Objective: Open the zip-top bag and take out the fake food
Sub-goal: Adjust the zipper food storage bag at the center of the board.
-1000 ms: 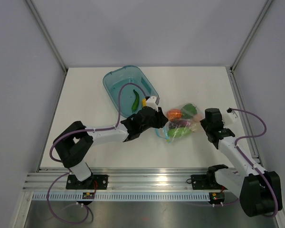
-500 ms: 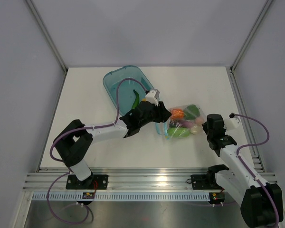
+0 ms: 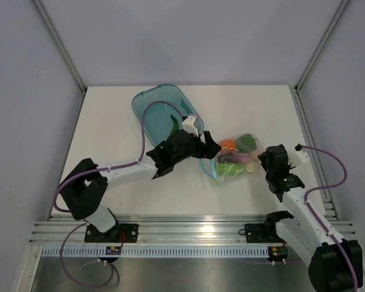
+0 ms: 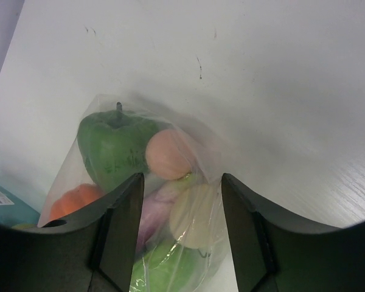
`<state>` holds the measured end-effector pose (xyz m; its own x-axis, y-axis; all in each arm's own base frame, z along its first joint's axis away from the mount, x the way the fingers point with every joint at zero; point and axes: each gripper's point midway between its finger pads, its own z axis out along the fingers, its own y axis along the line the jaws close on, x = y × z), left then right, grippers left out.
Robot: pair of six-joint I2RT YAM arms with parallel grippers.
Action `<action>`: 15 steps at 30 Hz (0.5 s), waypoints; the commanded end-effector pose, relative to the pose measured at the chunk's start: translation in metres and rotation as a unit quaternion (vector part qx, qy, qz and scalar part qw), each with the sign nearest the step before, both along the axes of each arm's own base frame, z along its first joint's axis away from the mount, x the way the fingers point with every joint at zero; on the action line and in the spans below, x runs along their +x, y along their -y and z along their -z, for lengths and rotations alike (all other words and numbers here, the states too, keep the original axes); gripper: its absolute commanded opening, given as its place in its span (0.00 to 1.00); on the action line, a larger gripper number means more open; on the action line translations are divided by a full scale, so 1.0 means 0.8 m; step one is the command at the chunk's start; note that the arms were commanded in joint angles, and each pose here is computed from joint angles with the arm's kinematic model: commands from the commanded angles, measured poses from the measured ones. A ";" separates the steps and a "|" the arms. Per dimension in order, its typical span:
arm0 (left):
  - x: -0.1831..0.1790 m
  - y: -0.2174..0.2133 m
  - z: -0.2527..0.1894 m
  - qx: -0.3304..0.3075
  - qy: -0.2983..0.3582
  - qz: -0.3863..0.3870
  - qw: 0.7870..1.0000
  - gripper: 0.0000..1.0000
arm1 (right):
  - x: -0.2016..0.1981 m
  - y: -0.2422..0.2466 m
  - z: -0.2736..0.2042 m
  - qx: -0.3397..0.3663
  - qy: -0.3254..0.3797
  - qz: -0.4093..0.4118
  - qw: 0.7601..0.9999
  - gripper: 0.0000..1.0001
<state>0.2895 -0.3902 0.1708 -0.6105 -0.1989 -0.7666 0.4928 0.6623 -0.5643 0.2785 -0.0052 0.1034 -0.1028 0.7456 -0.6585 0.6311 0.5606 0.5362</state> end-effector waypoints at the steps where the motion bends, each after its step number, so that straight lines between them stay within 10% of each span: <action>1: -0.011 -0.009 -0.048 -0.043 0.033 0.008 0.998 0.84 | 0.014 0.009 -0.028 -0.014 0.034 0.015 0.999 0.61; 15: -0.045 -0.091 -0.005 -0.042 -0.016 -0.071 0.996 0.84 | 0.021 0.006 -0.038 -0.023 0.043 -0.002 0.999 0.70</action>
<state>0.2472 -0.3257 0.1644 -0.6235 -0.2948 -0.7241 0.4091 0.6662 -0.6235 0.2814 -0.0053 0.1064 -0.1123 0.7266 -0.6778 0.6155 0.5864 0.5267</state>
